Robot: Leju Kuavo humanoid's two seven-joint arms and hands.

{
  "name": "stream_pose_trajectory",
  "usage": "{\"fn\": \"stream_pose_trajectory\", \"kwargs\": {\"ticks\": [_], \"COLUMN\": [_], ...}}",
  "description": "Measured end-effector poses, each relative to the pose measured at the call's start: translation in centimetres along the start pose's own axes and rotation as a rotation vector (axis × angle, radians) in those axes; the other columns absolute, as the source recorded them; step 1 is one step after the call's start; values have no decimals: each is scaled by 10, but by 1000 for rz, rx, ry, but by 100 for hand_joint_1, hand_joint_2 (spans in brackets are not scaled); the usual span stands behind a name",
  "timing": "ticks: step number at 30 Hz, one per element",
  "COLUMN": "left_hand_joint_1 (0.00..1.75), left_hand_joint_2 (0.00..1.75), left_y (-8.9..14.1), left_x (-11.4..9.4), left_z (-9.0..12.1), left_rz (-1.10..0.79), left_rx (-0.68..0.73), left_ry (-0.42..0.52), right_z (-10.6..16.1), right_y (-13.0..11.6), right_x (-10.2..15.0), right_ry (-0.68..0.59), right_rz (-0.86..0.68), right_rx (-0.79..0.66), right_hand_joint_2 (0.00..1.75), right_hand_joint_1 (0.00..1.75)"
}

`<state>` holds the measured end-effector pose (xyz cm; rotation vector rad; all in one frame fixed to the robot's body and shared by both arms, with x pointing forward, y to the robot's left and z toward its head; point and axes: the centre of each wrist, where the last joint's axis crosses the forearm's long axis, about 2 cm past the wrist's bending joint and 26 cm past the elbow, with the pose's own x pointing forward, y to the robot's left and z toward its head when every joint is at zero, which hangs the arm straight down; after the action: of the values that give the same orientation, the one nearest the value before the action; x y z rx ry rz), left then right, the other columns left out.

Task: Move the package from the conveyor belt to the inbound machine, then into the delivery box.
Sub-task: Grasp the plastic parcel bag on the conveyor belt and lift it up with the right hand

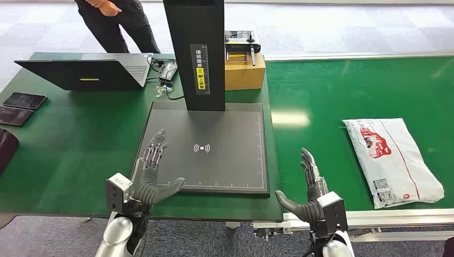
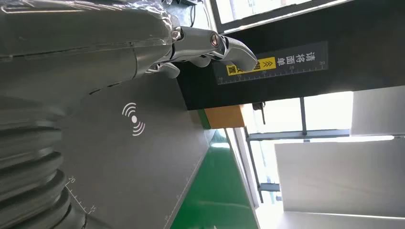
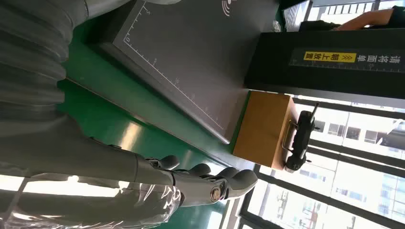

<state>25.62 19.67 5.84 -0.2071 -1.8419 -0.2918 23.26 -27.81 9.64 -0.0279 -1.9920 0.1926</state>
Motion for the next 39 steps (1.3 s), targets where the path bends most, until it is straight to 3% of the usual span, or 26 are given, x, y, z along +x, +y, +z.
{"fn": "stream_pose_trajectory", "kwargs": {"ticks": [9, 18, 26, 39], "left_hand_joint_1": [0, 0, 0, 0], "left_hand_joint_2": [175, 175, 175, 175], "left_y": [-1, -2, -3, -3], "left_x": [-1, -3, -2, -4], "left_z": [3, 7, 11, 16], "left_rz": [2, 5, -2, -20], "left_rx": [0, 0, -4, -16], "left_ry": [4, 9, 4, 16], "right_z": [0, -6, -34, -56], "right_y": [0, -8, -38, -87], "right_x": [0, 0, 2, -7], "right_ry": [1, 22, 34, 73], "right_rz": [10, 192, 534, 786], "right_rx": [0, 0, -11, 20], "right_hand_joint_2": [175, 175, 175, 175], "right_hand_joint_1": [0, 0, 0, 0]}}
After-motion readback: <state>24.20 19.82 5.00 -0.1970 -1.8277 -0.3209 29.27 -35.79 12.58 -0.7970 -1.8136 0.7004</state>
